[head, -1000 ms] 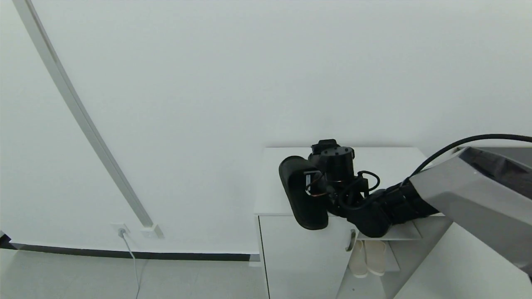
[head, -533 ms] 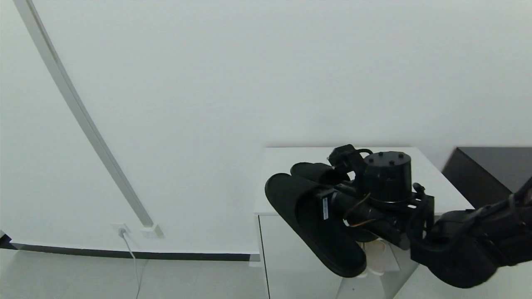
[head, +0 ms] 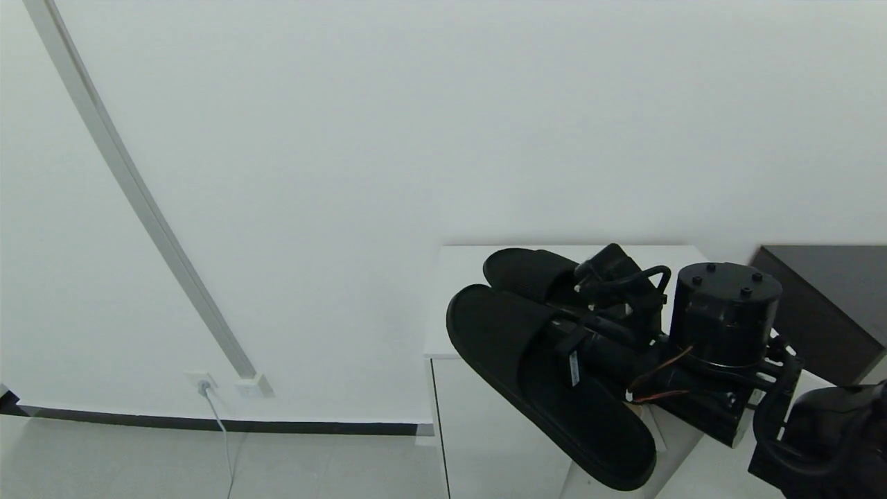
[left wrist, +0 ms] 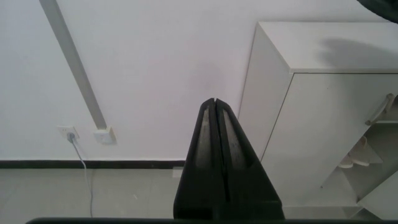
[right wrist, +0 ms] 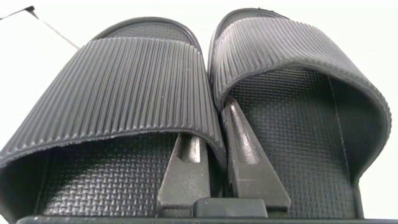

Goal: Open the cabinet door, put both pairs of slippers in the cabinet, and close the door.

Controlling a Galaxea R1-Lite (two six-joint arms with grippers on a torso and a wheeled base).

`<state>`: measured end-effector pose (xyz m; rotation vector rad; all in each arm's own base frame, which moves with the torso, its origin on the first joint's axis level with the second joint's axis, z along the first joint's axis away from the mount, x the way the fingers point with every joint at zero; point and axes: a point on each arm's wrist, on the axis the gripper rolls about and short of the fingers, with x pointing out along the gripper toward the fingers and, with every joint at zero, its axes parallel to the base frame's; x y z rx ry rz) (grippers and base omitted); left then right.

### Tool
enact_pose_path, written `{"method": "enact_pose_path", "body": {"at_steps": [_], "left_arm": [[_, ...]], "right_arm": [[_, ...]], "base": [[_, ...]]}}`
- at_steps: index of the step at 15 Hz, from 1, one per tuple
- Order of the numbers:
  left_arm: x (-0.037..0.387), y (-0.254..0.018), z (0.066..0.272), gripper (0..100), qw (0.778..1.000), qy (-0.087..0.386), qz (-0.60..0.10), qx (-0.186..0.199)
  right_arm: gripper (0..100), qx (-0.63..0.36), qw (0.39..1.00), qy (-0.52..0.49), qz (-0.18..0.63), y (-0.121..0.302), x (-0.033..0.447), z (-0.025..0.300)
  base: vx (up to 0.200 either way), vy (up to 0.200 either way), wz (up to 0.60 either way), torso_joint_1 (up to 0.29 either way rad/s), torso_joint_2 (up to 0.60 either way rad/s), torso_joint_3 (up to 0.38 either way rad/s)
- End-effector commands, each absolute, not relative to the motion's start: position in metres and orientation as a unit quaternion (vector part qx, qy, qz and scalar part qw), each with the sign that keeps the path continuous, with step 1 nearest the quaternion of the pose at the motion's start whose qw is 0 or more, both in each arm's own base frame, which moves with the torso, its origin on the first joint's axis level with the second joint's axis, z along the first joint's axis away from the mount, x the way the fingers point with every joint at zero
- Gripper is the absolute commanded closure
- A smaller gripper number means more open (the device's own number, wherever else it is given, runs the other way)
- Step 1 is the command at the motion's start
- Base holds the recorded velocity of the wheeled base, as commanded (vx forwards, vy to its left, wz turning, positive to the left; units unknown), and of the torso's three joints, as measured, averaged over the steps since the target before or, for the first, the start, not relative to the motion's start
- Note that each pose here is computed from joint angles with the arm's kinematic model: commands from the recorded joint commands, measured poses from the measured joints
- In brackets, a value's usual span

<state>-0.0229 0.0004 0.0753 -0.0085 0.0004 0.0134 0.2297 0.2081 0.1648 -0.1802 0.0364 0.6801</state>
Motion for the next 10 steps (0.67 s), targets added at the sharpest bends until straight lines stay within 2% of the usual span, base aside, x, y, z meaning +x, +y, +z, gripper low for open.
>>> {"method": "enact_pose_path", "body": {"at_steps": [1,9,10], "left_arm": [[-0.023,0.000,0.075,100,1.000,0.001,0.007,-0.005],[-0.023,0.000,0.075,100,1.000,0.001,0.007,-0.005],[-0.023,0.000,0.075,100,1.000,0.001,0.007,-0.005]], "right_arm": [[100,-0.089,0.939,0.020,0.332,0.205,0.230,0.164],[100,-0.086,0.942,0.026,0.322,0.198,0.243,0.161],[100,-0.086,0.942,0.027,0.323,0.198,0.243,0.160]], "base": [[0.000,0.000,0.00,0.000,0.00,0.000],[0.000,0.000,0.00,0.000,0.00,0.000],[-0.200,0.000,0.00,-0.002,0.00,0.002]]}}
